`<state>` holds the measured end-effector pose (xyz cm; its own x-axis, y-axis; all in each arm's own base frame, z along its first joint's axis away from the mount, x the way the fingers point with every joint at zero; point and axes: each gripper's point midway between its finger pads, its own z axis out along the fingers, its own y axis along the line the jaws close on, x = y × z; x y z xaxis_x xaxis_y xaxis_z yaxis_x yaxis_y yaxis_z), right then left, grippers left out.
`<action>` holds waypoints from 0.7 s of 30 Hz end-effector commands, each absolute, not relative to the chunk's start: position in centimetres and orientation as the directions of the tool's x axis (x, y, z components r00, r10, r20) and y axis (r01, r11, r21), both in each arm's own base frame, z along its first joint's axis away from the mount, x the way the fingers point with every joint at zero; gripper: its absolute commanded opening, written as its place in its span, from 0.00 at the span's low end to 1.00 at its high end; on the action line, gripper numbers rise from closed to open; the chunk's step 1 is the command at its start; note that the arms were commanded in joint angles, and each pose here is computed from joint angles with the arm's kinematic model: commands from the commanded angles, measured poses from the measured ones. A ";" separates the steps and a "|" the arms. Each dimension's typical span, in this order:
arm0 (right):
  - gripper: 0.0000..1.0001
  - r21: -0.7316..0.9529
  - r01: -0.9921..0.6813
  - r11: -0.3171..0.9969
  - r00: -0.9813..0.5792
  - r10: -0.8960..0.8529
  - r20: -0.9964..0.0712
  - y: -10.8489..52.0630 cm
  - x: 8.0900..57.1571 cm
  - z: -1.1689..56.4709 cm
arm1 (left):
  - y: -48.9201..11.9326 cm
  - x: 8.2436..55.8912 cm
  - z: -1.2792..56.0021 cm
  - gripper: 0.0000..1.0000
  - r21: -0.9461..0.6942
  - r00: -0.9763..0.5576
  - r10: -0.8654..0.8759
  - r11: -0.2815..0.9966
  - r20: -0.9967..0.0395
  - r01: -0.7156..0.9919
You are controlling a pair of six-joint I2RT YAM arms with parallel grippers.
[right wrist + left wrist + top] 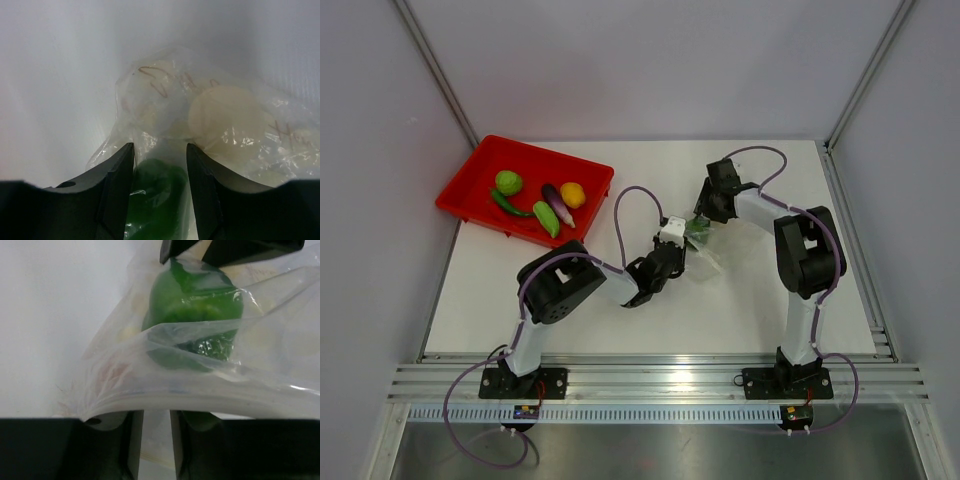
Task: Open the zip-top bag and remove the fake food
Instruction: Adjust the zipper food storage bag at the center of the board, then pick up the fake vegetable from the zipper food storage bag.
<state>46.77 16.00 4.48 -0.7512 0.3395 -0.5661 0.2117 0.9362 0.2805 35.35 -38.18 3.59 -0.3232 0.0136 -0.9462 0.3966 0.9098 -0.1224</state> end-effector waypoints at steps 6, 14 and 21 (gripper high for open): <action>0.52 0.238 0.214 0.947 -0.795 0.310 -0.521 16.7 44.1 3.3 | -39.1 36.0 7.4 0.43 -0.208 -0.247 -0.113 0.892 -0.962 0.402; 0.52 0.243 0.219 0.945 -0.799 0.316 -0.511 16.8 43.7 3.4 | -39.9 34.8 8.1 0.51 -0.250 -0.249 -0.146 0.851 -0.957 0.462; 0.51 0.257 0.221 0.941 -0.801 0.326 -0.502 17.2 44.0 3.3 | -39.5 32.9 8.8 0.50 -0.272 -0.263 -0.165 0.851 -0.951 0.450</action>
<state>44.50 16.55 2.79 -0.7925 0.3298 -0.5130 0.2270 0.9402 0.2538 32.94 -38.68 4.00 -0.3344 -0.0388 -0.9416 0.4489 0.8720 -0.1953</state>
